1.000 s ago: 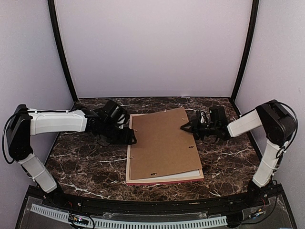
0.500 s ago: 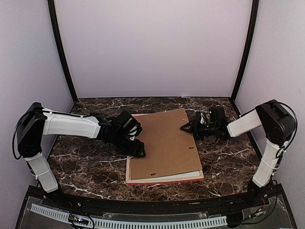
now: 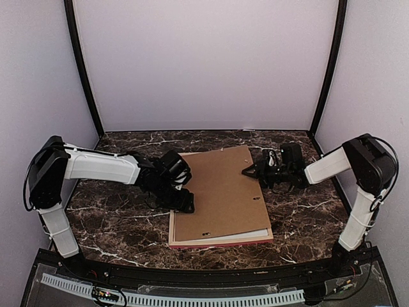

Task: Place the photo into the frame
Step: Place the backboard on the frame body.

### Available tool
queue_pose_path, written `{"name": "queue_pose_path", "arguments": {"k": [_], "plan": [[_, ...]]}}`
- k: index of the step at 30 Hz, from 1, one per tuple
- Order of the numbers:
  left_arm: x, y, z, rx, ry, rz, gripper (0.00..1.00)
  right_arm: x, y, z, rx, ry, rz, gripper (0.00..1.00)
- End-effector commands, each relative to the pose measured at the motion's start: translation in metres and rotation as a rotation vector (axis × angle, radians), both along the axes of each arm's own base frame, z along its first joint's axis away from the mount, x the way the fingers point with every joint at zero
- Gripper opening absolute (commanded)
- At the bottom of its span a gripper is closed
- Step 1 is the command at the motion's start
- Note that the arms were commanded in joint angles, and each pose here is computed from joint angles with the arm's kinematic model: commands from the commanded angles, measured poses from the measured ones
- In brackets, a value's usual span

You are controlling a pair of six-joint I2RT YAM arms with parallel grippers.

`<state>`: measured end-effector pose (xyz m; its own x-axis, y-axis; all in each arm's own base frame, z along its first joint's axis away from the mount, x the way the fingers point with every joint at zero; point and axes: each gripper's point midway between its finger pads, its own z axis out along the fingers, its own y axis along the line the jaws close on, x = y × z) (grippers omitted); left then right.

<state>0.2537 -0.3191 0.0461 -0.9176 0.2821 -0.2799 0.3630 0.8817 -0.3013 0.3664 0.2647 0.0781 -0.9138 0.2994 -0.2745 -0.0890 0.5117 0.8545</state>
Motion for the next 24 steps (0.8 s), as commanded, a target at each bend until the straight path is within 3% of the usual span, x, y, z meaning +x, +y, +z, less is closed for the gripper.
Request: {"name": "queue_pose_path", "arguments": {"k": [1, 24], "plan": [[-0.011, 0.005, 0.001, 0.047, 0.031, -0.011, 0.66, 0.002, 0.005, 0.013, 0.028, -0.056, 0.004, 0.43], [-0.034, -0.001, 0.01, -0.028, 0.142, 0.039, 0.66, -0.004, 0.007, 0.011, 0.025, -0.051, -0.027, 0.42]]}}
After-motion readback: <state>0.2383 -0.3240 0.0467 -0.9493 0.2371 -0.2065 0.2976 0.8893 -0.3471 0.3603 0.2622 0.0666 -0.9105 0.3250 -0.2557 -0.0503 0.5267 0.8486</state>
